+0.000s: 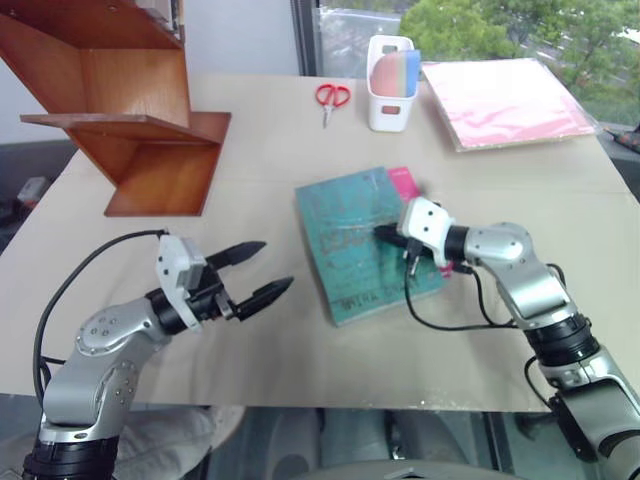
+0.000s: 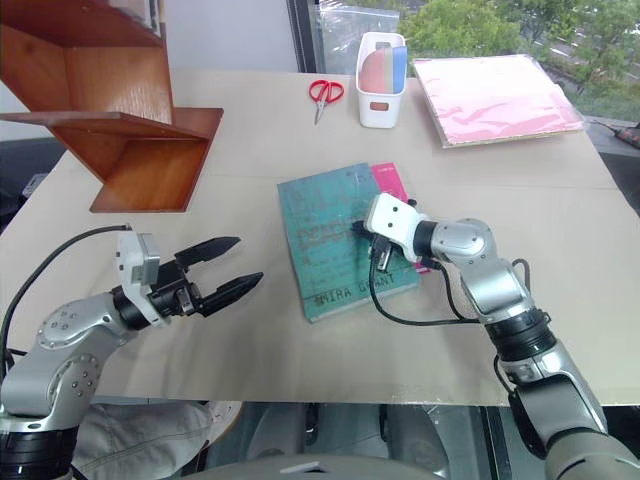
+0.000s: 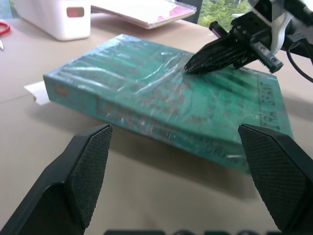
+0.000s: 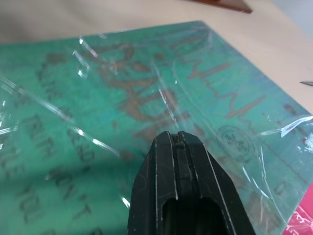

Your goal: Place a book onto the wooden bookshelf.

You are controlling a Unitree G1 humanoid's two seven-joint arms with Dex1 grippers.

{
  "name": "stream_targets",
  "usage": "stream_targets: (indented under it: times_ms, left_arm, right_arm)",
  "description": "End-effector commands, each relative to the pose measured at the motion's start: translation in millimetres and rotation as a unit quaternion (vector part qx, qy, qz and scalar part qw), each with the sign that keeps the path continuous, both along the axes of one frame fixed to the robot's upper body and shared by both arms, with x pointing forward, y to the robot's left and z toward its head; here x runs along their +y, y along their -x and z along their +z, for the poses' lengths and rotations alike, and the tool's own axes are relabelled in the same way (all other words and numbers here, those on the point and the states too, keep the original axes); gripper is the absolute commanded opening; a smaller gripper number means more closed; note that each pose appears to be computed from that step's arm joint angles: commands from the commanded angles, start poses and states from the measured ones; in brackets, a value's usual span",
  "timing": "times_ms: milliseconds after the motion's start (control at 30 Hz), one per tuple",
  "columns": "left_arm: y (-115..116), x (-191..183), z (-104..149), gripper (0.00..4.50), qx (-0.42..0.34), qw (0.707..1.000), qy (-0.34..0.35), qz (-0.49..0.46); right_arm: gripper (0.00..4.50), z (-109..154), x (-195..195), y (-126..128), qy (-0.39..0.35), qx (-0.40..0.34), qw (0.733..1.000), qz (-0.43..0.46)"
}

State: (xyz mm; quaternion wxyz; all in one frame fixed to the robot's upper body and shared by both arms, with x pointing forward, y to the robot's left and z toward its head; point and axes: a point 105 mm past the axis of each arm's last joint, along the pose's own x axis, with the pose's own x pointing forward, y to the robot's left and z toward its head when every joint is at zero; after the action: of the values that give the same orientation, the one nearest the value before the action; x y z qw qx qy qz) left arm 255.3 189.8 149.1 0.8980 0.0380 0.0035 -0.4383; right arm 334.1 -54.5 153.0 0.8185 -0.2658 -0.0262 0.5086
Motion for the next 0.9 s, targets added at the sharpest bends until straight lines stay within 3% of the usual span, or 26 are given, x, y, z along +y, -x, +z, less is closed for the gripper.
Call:
stream_targets:
  times_ms: [33, 167, 200, 267, 367, 500, 533, 667, 900]
  left_arm:
    - [0.9, 1.3, 4.6, 4.5, -0.01, 1.0, 0.001, -0.007]
    - [-0.4, 1.8, 2.9, 4.5, 0.005, 1.0, 0.01, -0.014]
    - [-1.1, 2.7, 2.6, 4.5, 0.018, 1.0, 0.02, -0.014]
    - [-1.5, 5.9, -2.1, 4.5, 0.059, 0.998, 0.035, -0.015]
    - [-5.4, 11.6, -7.3, 4.5, 0.113, 0.991, 0.064, -0.011]
    - [-13.2, 8.4, -13.1, 4.5, 0.181, 0.977, 0.107, -0.016]
    - [-15.0, 4.9, -13.8, 4.5, 0.2, 0.972, 0.122, -0.021]
    - [-19.0, -12.1, -19.6, 4.5, 0.274, 0.948, 0.157, -0.041]
    - [-28.7, -23.7, -25.9, 4.5, 0.368, 0.902, 0.222, -0.049]
  right_arm:
    - [0.04, 43.6, -6.6, 10.5, -0.069, -0.044, 0.997, -0.001]
    - [0.04, 65.5, -16.9, 29.3, -0.103, -0.042, 0.994, 0.016]
    - [0.27, 68.1, -21.5, 38.0, -0.104, -0.036, 0.994, 0.025]
    - [0.87, 69.5, -29.6, 66.2, -0.109, -0.001, 0.992, 0.065]
    - [2.24, 60.9, -43.4, 103.4, -0.085, 0.048, 0.991, 0.095]
    - [4.25, 52.0, -60.1, 130.5, -0.067, 0.077, 0.991, 0.082]
    - [4.43, 50.9, -64.7, 133.7, -0.058, 0.065, 0.994, 0.071]
    - [4.43, 44.0, -74.2, 149.0, -0.049, 0.051, 0.996, 0.049]
    - [4.43, 45.5, -74.2, 155.8, -0.125, 0.014, 0.992, 0.025]
